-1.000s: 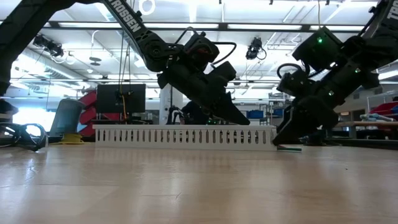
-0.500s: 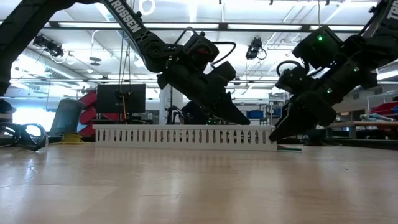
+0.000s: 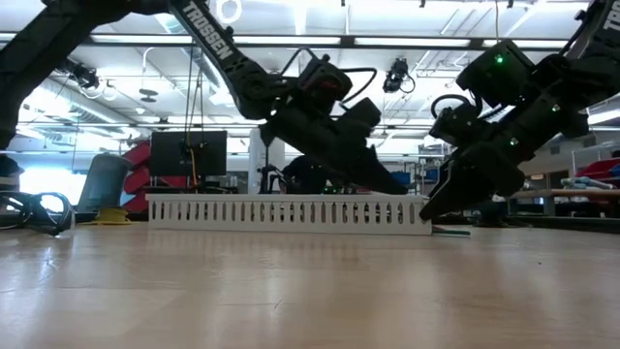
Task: Ziptie cables
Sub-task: Close the white cable duct
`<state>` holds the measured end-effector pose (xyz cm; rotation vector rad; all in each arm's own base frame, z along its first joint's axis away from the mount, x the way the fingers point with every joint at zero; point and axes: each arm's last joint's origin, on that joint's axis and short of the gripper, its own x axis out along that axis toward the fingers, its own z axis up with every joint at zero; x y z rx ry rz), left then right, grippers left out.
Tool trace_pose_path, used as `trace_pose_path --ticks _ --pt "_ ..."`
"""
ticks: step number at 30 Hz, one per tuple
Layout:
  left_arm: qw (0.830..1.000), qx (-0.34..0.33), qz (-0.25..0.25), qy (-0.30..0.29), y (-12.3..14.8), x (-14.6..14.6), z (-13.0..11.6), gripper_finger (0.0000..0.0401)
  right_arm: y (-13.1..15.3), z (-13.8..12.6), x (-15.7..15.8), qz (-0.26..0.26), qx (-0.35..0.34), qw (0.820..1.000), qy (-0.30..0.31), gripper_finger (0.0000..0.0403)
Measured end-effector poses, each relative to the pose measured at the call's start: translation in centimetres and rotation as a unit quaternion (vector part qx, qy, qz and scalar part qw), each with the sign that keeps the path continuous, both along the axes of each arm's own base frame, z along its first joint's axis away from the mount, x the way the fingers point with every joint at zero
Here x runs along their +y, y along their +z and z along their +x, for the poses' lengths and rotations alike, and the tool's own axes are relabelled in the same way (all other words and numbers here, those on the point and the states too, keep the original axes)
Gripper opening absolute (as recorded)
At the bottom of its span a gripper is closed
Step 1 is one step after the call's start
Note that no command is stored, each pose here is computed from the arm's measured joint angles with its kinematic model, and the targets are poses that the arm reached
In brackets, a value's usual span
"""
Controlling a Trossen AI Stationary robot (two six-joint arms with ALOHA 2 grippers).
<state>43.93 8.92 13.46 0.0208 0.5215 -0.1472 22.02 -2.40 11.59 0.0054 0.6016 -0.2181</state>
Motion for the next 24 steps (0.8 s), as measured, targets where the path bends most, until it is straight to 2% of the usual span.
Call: trace_pose_path --ticks 6,12,15,21,24 --pt "1.000 -0.007 0.012 0.001 1.0 -0.1 0.6 0.0000 0.0 0.0 0.0 0.001 -0.001 1.000 -0.003 0.0210" --pt "0.997 -0.069 0.042 -0.012 5.3 -0.2 0.2 0.0000 0.1 0.0 -0.1 -0.002 -0.003 1.000 -0.004 0.0210" --pt "0.998 -0.049 0.044 -0.016 5.5 -0.4 -0.2 0.0000 0.1 0.0 -0.1 -0.002 -0.003 1.000 -0.005 0.0210" --pt "0.999 0.036 0.031 -0.018 4.4 -0.5 -1.1 0.0000 0.1 0.0 -0.1 -0.002 -0.003 1.000 -0.005 0.0210" --pt "0.998 0.044 0.031 -0.016 3.7 -0.6 -1.5 0.0000 0.1 0.0 -0.1 -0.003 -0.003 1.000 -0.005 0.0210"
